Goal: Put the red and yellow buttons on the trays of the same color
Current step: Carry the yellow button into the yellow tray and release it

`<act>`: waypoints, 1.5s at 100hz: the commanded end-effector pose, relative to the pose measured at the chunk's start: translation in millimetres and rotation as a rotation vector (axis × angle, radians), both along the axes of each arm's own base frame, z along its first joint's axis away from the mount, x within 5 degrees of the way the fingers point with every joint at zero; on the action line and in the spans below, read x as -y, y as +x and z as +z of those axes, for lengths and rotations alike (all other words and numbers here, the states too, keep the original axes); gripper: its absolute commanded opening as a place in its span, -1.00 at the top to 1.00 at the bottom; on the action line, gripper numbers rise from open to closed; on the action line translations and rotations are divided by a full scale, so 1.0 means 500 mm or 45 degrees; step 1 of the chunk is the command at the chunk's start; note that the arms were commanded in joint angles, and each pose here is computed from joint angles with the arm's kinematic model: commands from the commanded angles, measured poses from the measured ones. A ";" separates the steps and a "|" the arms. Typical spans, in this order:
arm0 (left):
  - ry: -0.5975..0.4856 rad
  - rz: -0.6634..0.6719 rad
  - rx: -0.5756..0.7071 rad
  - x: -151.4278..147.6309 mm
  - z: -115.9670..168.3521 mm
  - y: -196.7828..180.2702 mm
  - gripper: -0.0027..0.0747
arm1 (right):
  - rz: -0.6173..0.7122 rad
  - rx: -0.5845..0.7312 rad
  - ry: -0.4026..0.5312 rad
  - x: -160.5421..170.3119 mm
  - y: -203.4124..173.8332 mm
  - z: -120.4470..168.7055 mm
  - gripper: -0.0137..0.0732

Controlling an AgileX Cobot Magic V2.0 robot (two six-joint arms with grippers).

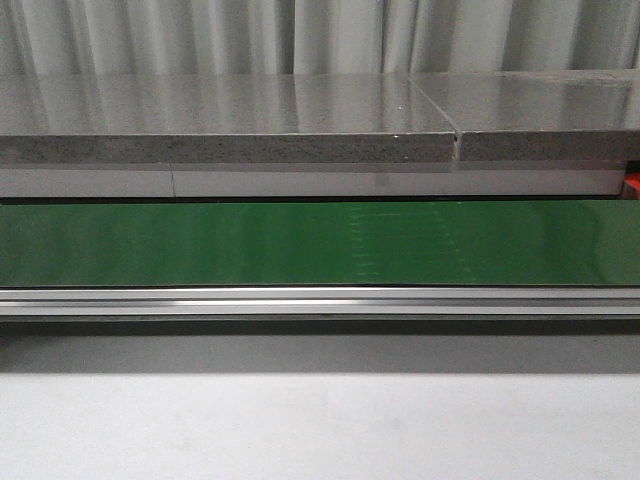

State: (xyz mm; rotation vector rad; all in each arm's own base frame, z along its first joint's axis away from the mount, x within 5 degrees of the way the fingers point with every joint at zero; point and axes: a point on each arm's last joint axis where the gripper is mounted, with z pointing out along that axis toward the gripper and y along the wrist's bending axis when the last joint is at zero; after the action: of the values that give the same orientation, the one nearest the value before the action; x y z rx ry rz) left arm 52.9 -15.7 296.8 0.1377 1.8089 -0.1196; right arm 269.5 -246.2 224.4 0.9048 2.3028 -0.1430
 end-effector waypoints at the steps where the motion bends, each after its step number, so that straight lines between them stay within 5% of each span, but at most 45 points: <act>1: -0.041 0.015 0.109 -0.001 0.030 0.002 0.98 | -0.039 0.092 -0.085 0.018 0.006 0.034 0.81; 62: -0.041 0.015 0.109 -0.001 0.030 0.002 0.98 | -0.012 -0.011 -0.020 0.026 0.014 -0.025 0.78; 79: -0.041 0.015 0.109 -0.001 0.030 0.002 0.98 | -0.009 -0.013 -0.020 0.026 0.014 -0.025 0.32; 103: -0.041 0.015 0.109 -0.001 0.030 0.002 0.98 | -0.031 0.024 -0.013 0.025 0.019 -0.022 -0.83; 150: -0.041 0.015 0.109 -0.001 0.030 0.002 0.98 | -0.002 0.206 -0.144 -0.021 0.024 0.087 -0.80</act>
State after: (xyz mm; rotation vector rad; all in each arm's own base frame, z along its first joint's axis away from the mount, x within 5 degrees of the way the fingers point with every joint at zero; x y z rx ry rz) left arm 52.9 -15.7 296.8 0.1377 1.8089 -0.1196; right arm 278.0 -243.2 220.6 0.9108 2.2756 -0.1258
